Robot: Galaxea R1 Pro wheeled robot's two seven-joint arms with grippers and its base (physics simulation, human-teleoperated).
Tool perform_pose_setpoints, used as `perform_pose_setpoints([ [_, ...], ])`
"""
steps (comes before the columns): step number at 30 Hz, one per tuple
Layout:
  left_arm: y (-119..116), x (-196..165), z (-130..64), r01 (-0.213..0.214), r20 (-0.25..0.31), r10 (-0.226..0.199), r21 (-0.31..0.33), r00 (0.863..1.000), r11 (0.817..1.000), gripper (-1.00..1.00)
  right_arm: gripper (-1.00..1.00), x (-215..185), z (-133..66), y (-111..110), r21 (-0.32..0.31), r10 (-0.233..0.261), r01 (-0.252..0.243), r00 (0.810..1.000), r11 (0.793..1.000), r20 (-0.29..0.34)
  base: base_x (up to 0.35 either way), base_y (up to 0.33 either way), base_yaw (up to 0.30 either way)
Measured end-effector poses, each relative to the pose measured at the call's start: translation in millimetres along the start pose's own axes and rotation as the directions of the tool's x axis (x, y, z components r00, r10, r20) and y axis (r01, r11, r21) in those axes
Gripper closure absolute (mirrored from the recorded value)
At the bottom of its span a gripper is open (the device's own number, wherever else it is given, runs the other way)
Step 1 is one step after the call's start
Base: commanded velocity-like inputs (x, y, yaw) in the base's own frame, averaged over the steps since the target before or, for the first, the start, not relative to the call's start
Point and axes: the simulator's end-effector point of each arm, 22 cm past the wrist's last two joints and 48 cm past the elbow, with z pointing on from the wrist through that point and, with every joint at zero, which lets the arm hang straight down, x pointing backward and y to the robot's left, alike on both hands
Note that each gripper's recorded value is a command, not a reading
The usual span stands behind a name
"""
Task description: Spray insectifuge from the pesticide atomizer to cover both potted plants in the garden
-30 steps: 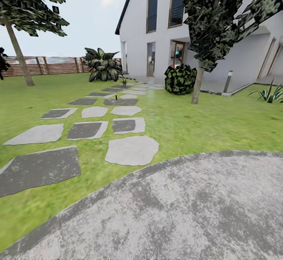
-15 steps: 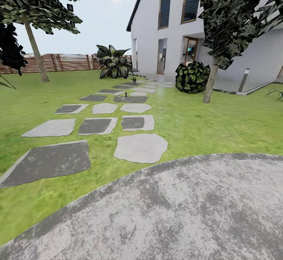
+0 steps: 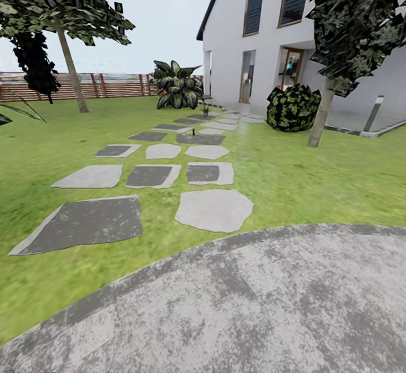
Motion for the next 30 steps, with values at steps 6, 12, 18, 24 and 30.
perform_pose_setpoints([
  [6,-0.3,3.5,-0.8,-0.001,-0.007,0.001,0.001,1.000,1.000,-1.00,-1.00,-1.0,0.1,2.6,-0.003,0.004,-0.004,1.000,1.000,0.002,0.139,0.000,0.019],
  [12,0.4,3.7,-0.9,-0.001,-0.007,0.001,0.000,1.000,1.000,-1.00,-1.00,0.0,-0.1,1.9,-0.001,0.004,-0.004,1.000,1.000,0.000,0.313,0.000,0.001],
  [18,-2.1,4.3,-1.3,-0.005,-0.007,0.005,0.007,1.000,1.000,-1.00,-1.00,0.5,-0.2,-2.0,0.005,0.002,-0.002,1.000,1.000,-0.001,0.330,0.000,0.000],
  [24,-5.9,12.9,-2.8,-0.023,-0.025,0.023,0.019,0.999,1.000,-1.00,-1.00,0.1,-0.2,-3.5,0.008,0.005,-0.005,1.000,1.000,0.001,0.330,0.000,0.000],
  [30,-6.5,15.4,-3.2,-0.025,-0.031,0.026,0.022,0.999,0.999,-1.00,-1.00,0.2,-0.2,-4.8,0.012,0.012,-0.012,1.000,1.000,0.000,0.328,0.000,0.000],
])
